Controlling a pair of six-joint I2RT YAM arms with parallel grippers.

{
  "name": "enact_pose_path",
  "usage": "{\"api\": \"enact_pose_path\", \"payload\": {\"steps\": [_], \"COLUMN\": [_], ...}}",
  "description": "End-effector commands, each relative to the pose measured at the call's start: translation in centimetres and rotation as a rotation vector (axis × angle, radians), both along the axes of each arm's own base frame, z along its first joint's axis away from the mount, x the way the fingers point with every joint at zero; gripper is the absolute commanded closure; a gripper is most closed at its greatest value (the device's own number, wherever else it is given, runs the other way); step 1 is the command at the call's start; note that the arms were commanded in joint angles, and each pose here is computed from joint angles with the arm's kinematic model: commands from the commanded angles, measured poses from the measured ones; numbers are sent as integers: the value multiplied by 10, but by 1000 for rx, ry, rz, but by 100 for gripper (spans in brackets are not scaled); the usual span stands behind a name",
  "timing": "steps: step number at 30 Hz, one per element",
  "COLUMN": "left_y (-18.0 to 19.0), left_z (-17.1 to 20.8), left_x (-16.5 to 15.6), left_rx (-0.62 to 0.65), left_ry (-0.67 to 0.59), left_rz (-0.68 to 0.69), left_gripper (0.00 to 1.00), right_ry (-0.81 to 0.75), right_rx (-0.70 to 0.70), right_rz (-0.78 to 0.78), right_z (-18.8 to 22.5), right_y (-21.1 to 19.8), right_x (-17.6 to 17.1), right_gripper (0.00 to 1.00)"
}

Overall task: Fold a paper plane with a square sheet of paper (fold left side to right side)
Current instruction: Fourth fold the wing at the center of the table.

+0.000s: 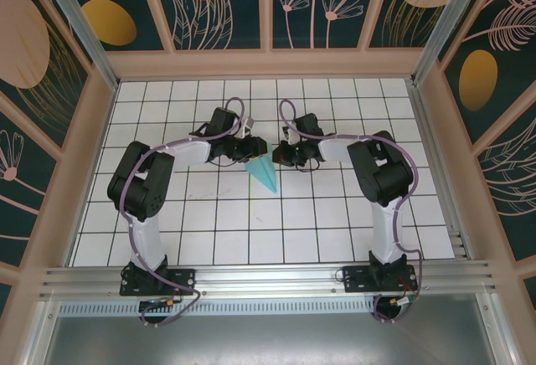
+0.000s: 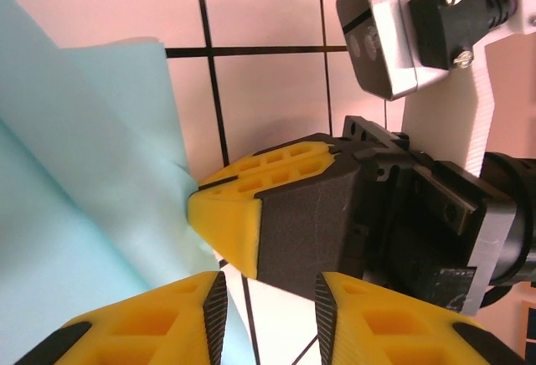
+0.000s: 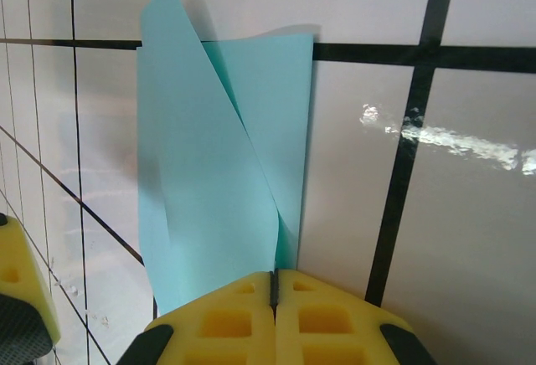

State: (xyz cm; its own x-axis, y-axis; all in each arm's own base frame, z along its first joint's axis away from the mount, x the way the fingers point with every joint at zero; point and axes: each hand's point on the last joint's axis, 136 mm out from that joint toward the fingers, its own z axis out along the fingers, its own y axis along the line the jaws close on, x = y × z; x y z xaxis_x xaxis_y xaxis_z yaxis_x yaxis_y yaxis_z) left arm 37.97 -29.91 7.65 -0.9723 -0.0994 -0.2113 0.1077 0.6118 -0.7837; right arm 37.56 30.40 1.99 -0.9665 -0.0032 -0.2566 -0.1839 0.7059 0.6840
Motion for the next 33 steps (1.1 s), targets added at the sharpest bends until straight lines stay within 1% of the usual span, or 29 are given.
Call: {"api": "enact_pose_path", "payload": {"steps": [1,9,16,24,28,33], "left_y": [-11,-8,-1,11,15,20], "left_z": [-2,-30,-53,-79,-88,-97], "left_x": [4,10,5,-6,-9,-11], "left_rx": [-24,30,79,137,153,184], "left_ry": [5,35,67,109,127,143], "left_rz": [-31,-12,0,23,40,53], "left_gripper": [63,63,63,63,63,66], "right_ry": [53,52,41,-14,-58,-135], "right_rx": [-94,-105,-108,-69,-25,-7], "right_rz": [11,11,10,13,16,-26], "right_z": [-33,-34,-32,-11,11,47], "right_y": [-5,-7,-7,-1,4,-8], "right_x": [-13,-14,-12,0,10,21], "right_gripper": [96,96,96,95,90,76]}}
